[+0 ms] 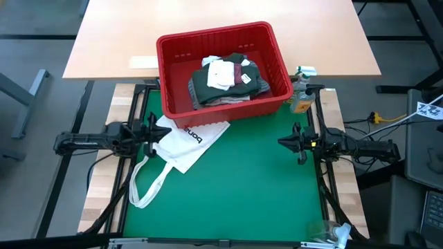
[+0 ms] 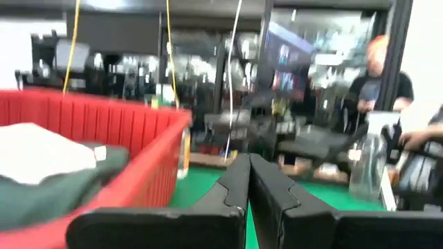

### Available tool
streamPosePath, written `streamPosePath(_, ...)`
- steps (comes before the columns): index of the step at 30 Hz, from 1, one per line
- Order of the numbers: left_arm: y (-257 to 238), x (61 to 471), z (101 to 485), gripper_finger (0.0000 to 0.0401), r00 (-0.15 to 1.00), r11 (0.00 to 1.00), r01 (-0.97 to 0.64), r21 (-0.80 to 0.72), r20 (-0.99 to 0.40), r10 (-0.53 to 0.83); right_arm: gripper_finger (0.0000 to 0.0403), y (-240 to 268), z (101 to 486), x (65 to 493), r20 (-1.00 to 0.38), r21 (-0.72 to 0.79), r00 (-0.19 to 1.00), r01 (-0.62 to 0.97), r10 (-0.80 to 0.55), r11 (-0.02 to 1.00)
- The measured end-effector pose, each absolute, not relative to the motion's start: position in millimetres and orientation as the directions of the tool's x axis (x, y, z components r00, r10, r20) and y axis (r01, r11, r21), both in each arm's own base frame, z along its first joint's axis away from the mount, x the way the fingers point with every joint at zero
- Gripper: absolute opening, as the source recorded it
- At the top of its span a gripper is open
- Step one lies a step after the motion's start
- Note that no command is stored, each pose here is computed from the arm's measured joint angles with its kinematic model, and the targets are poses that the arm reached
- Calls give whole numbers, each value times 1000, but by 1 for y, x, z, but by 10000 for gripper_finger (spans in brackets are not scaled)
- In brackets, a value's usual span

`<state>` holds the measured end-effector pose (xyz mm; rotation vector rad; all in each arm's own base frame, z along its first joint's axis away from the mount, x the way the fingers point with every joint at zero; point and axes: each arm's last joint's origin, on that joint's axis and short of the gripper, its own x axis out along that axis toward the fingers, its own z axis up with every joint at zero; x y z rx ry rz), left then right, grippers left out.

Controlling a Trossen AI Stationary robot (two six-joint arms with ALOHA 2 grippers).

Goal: Fold Laundry from Bin
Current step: Return to Home Position

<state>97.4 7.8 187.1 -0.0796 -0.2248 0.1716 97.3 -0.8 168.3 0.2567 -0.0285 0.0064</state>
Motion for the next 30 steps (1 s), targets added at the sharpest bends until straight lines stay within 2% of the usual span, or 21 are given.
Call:
streamPosePath(3, 8, 93, 193, 4, 943, 983, -153, -106, 280, 177, 42, -1, 168, 97, 29, 254, 1000, -10, 3, 967)
streamPosePath(9, 8, 94, 189, 4, 955, 982, -157, -101, 239, 177, 42, -1, 168, 97, 28, 254, 1000, -11, 4, 967)
streamPosePath(30, 8, 94, 188, 4, 955, 982, -158, -101, 238, 178, 42, -1, 168, 97, 26, 254, 1000, -11, 5, 967)
